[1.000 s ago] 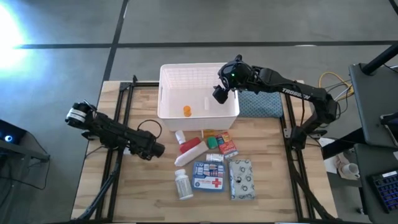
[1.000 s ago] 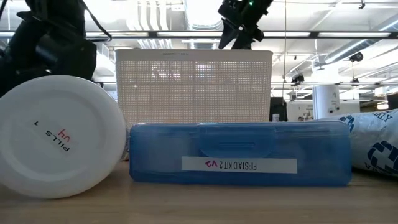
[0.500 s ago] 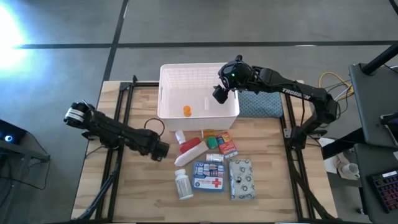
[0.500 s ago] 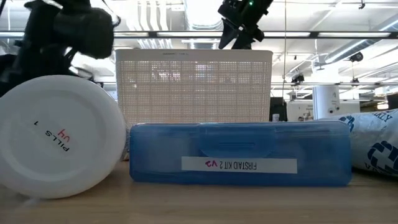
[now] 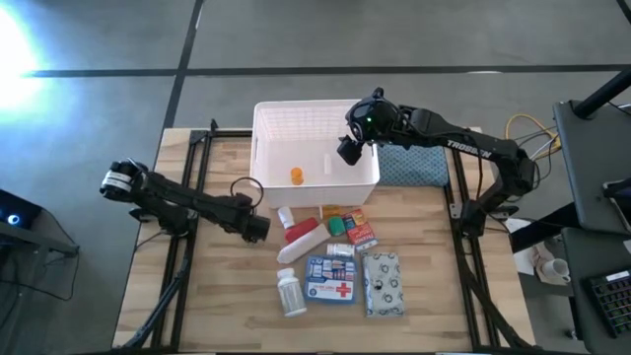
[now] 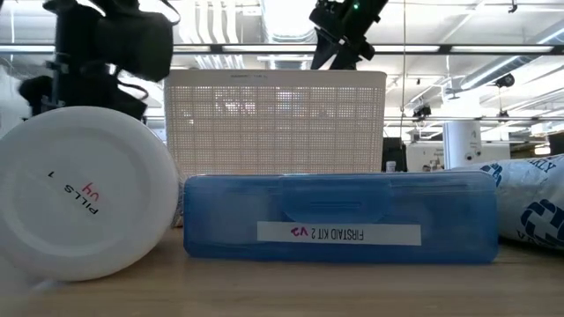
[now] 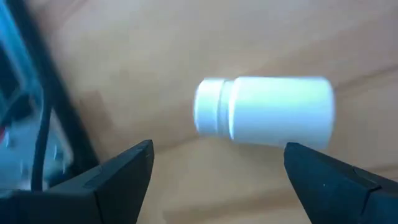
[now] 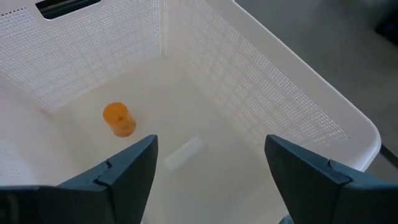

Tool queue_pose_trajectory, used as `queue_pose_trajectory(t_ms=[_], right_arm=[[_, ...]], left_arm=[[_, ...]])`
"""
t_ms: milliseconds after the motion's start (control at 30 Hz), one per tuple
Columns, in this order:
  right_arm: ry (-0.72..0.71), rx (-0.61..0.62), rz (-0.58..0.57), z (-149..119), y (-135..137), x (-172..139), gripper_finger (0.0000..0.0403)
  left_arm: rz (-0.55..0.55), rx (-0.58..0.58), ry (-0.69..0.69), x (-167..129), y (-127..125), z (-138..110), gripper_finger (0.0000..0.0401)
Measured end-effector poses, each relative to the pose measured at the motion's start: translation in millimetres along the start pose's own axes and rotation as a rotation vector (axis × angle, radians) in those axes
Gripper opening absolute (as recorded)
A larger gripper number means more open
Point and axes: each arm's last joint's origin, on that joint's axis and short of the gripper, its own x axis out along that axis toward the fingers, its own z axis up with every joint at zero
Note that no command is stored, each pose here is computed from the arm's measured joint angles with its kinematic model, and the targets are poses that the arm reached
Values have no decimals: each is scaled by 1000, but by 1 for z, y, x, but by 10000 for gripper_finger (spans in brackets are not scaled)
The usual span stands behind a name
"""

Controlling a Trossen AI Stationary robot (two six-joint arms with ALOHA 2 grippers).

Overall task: Pick & place medical supplies in basket/bin
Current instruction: Put the white pill bottle into the white container

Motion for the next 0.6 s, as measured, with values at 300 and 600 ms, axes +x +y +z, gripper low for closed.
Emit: queue_pose_trajectory(t_ms=[300, 600], right_arm=[[27, 15, -5, -3, 0, 0, 281], [46, 45, -10, -5, -1, 1, 282]], left_arm=[[-62, -101, -16, 4, 6, 26, 336], [-26, 254, -143, 16, 13, 41, 336]])
